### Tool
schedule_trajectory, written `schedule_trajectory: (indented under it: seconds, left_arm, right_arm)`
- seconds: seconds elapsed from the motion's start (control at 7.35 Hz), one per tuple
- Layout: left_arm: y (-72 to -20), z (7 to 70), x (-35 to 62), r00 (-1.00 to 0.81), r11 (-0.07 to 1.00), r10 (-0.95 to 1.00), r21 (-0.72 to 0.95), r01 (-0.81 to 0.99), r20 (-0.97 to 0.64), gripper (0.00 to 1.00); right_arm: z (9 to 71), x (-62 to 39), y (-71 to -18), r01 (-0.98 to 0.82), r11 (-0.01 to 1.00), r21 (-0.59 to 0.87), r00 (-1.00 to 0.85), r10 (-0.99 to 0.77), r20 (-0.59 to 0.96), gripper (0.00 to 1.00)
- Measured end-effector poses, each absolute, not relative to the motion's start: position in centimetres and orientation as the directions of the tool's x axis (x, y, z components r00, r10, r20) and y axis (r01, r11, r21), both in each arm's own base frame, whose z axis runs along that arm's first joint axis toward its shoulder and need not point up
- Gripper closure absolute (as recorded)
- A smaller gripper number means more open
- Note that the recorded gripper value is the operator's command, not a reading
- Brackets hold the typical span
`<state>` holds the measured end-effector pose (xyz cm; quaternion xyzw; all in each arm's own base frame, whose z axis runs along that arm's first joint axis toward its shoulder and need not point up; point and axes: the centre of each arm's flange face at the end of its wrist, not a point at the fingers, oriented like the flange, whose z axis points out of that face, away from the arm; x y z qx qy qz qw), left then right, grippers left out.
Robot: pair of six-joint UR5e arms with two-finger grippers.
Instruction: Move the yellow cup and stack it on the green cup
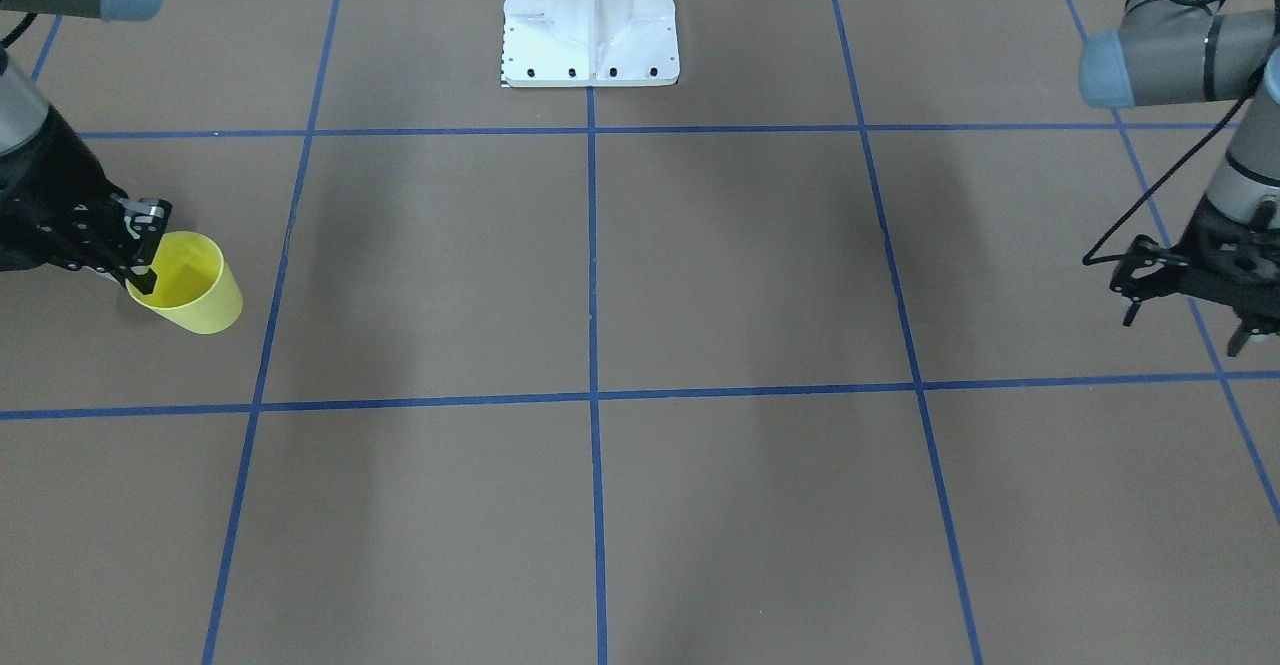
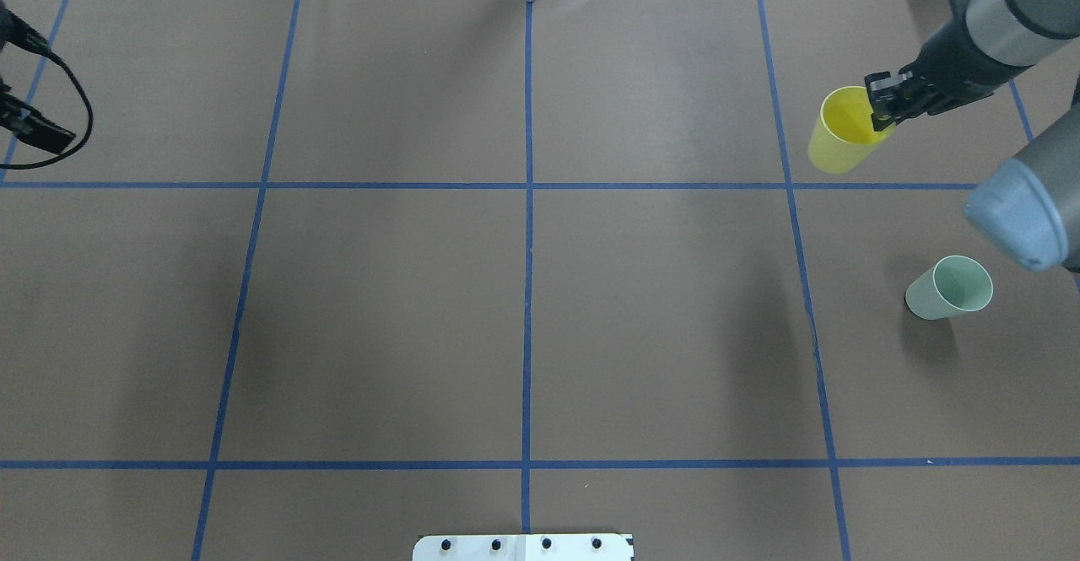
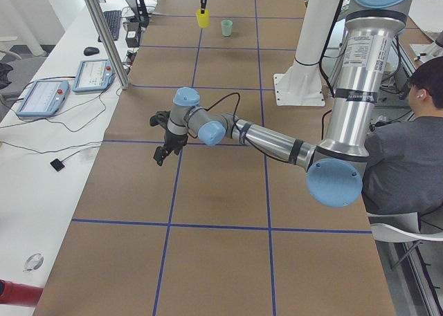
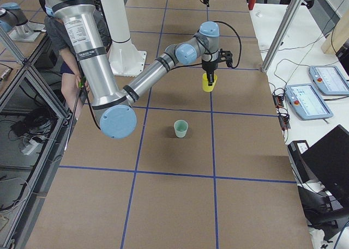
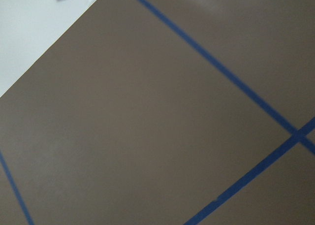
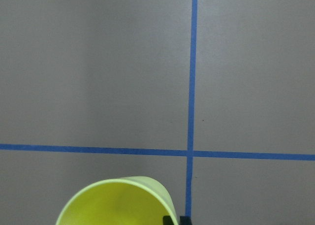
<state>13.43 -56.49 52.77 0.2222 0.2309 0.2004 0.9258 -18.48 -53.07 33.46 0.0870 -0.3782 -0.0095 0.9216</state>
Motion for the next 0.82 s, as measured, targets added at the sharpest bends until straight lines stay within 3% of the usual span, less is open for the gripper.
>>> schedule_trajectory:
  seconds: [0.41, 0.82]
  left_arm:
    - [-55.8, 64.2, 3.0, 0.818, 0.943, 0.299, 0.285, -0.173, -0.491, 0.0]
    - [-53.4, 68.0, 0.0, 0.822, 0.964, 0.244, 0.219, -0.149, -0.515, 0.0]
  right_arm:
    - [39.1, -12.2, -51.2, 0.042, 0.98, 0.195, 0.706, -0.167, 0.688, 1.0]
    - [44.5, -10.2, -47.6, 0.072, 0.976, 0.207, 0.7, -0.198, 0.686, 1.0]
